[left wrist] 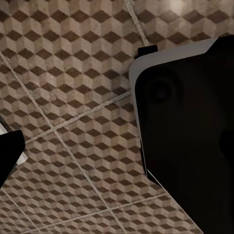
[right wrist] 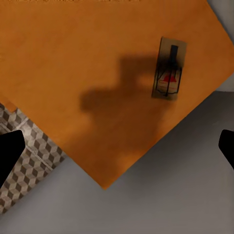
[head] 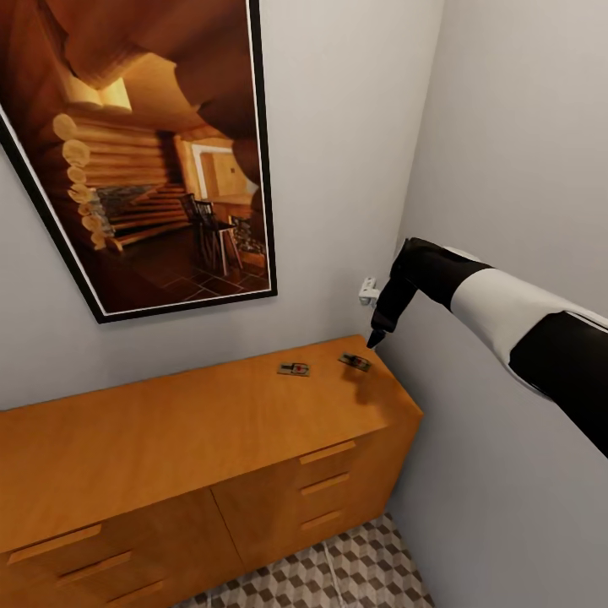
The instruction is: Take the four mousetraps from the cabinet in the bathroom and place them on the bathroom floor. Make sure all four end up on the same floor surface, and ensure that at least two of them are either under or directly next to the same bathroom sink.
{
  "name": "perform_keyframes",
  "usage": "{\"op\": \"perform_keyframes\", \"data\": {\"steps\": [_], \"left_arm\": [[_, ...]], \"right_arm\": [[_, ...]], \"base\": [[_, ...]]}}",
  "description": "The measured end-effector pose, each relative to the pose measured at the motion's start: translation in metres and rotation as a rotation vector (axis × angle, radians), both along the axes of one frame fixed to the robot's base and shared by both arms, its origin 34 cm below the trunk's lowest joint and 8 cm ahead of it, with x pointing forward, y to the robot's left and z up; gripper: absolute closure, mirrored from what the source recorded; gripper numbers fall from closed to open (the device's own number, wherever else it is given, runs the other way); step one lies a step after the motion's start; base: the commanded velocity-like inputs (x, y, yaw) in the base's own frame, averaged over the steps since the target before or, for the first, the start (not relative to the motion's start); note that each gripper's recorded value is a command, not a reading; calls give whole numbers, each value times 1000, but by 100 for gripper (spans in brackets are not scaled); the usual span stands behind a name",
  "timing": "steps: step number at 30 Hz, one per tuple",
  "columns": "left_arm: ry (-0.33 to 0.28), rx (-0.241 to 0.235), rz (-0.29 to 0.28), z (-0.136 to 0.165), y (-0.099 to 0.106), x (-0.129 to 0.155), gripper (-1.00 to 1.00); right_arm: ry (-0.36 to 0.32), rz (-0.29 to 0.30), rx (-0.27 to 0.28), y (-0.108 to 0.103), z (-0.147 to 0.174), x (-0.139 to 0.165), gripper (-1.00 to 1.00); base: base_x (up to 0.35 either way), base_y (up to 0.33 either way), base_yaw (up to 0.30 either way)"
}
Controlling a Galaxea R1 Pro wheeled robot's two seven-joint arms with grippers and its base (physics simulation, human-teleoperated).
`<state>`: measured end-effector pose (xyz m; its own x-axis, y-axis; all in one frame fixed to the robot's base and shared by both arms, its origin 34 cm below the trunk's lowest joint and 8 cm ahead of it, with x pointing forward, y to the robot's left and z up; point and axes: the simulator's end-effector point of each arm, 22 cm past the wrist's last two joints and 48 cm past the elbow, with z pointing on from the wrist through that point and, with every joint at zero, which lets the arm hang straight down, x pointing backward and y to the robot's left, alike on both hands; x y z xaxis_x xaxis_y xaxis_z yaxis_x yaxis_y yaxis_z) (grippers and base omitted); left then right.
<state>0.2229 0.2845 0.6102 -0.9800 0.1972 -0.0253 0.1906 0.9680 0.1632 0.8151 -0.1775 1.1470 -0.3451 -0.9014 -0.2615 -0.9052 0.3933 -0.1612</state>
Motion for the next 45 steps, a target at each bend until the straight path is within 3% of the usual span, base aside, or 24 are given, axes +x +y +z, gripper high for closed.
{"op": "perform_keyframes", "data": {"steps": [45], "left_arm": [[15,-5,0,0,-4,-12,-100]], "right_arm": [[-6,-11,-13,-4,-17,0,-100]], "base": [[96,8,0]]}}
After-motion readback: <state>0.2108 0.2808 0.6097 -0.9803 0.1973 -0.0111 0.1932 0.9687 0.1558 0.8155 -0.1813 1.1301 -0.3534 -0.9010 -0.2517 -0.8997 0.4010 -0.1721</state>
